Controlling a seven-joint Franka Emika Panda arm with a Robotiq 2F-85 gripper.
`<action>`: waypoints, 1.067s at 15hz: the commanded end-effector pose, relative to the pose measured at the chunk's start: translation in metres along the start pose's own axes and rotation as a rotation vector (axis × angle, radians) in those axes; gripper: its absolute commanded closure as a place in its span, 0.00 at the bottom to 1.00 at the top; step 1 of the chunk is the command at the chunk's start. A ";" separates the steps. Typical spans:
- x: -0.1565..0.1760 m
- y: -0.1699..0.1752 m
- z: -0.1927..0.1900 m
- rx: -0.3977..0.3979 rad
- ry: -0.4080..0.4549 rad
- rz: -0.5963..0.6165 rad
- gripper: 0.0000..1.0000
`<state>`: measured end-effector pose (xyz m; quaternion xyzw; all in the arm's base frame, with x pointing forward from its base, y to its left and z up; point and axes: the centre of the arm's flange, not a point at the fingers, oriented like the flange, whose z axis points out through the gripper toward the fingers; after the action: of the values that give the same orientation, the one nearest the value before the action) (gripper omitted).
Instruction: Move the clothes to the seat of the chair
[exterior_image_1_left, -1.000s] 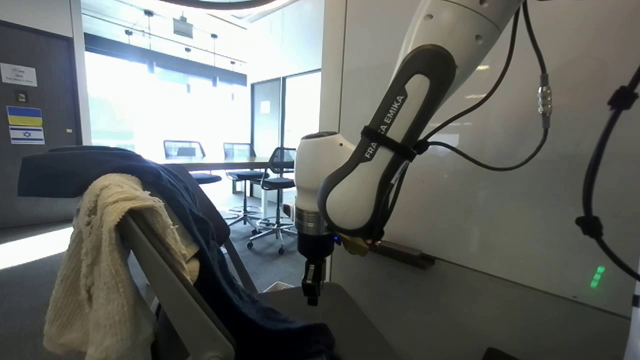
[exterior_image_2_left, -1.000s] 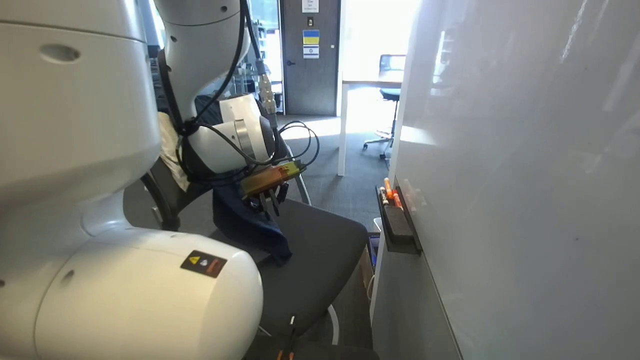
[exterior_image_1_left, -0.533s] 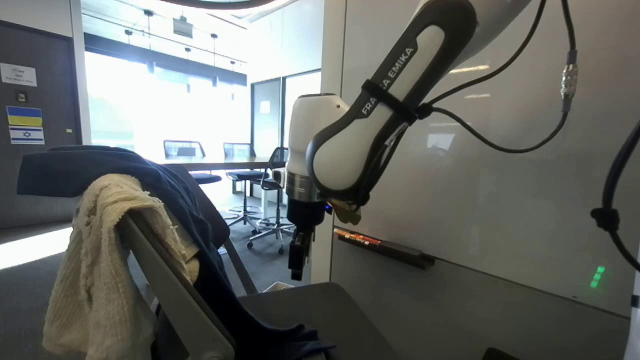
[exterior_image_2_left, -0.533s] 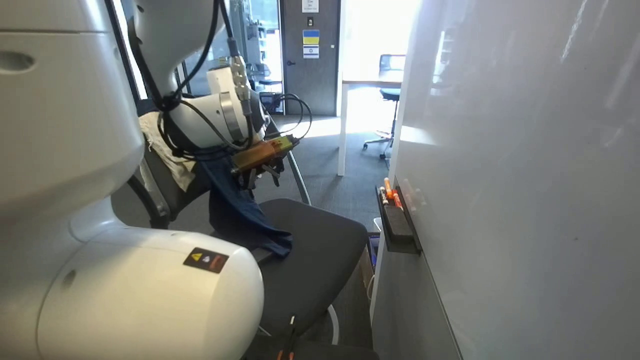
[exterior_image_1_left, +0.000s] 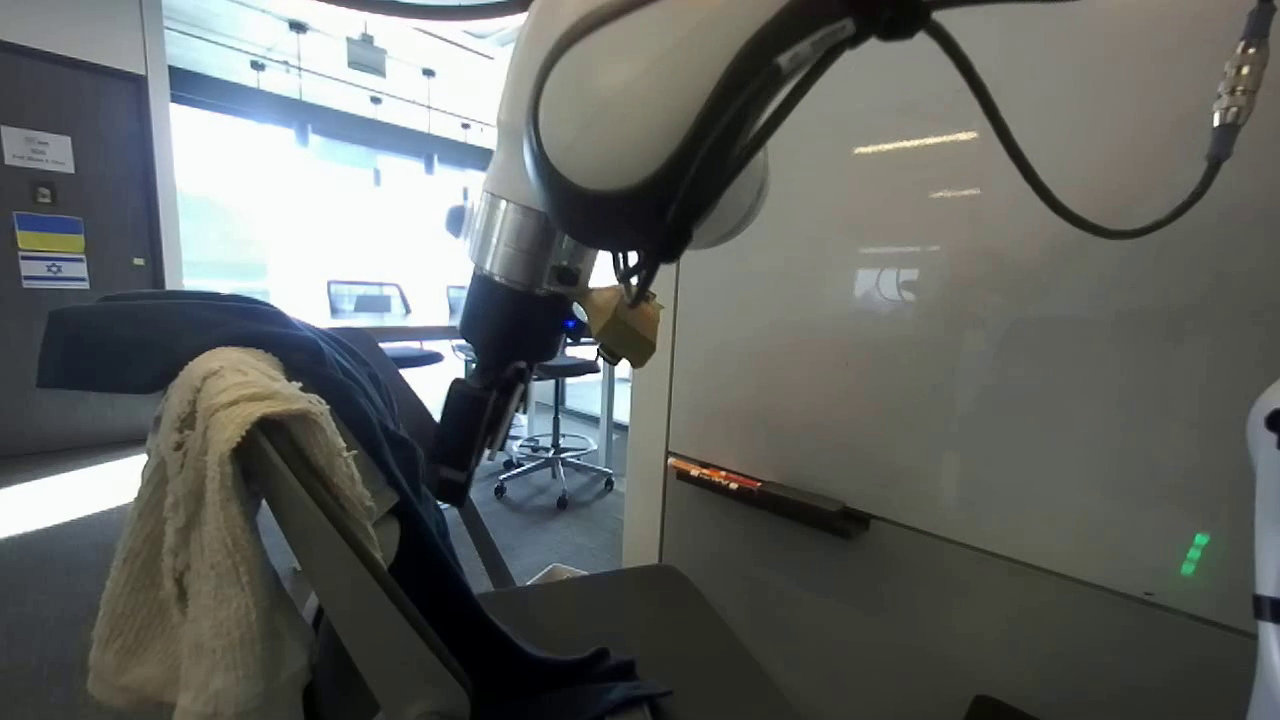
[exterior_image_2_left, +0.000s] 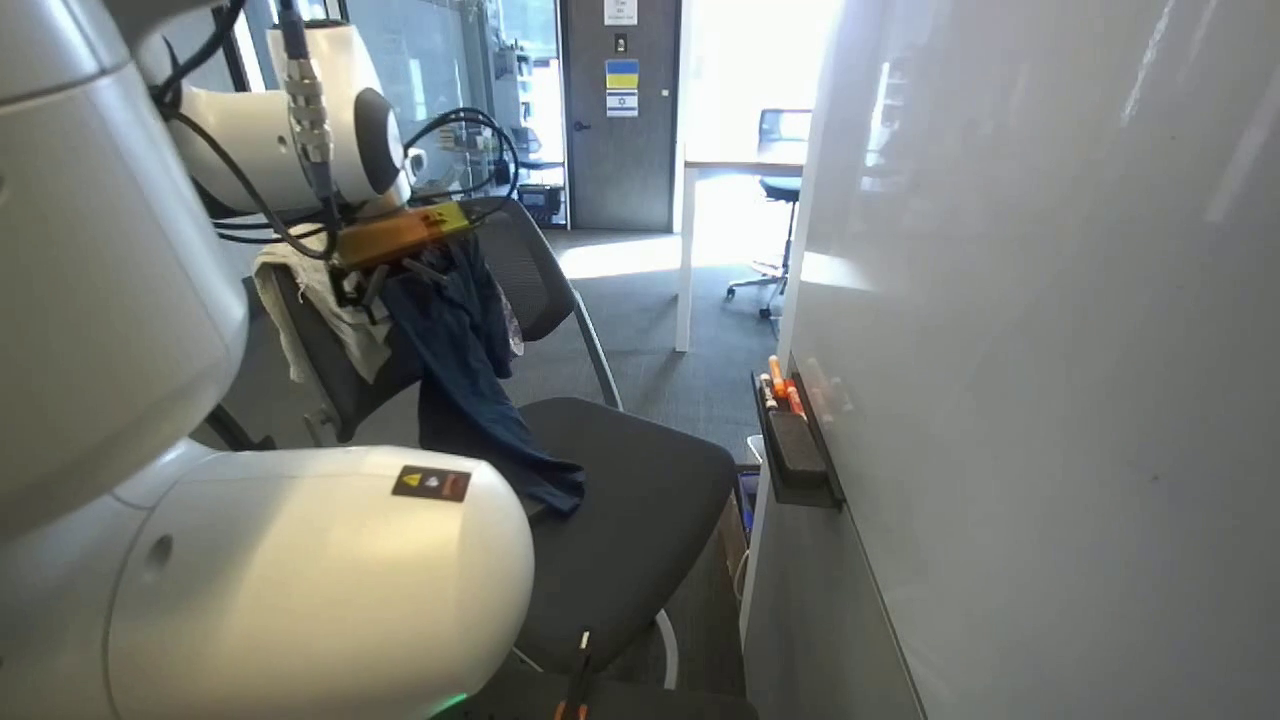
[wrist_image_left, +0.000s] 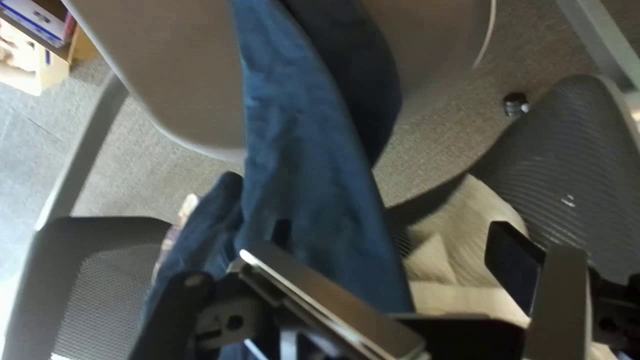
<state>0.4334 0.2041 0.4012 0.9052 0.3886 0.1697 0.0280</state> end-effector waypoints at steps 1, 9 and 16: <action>0.026 -0.025 -0.037 0.118 0.113 -0.121 0.00; 0.030 -0.039 -0.037 0.146 0.141 -0.186 0.00; 0.037 -0.038 -0.024 0.174 0.210 -0.173 0.00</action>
<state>0.4124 0.2494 0.4275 0.8553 0.4736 0.2013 -0.0608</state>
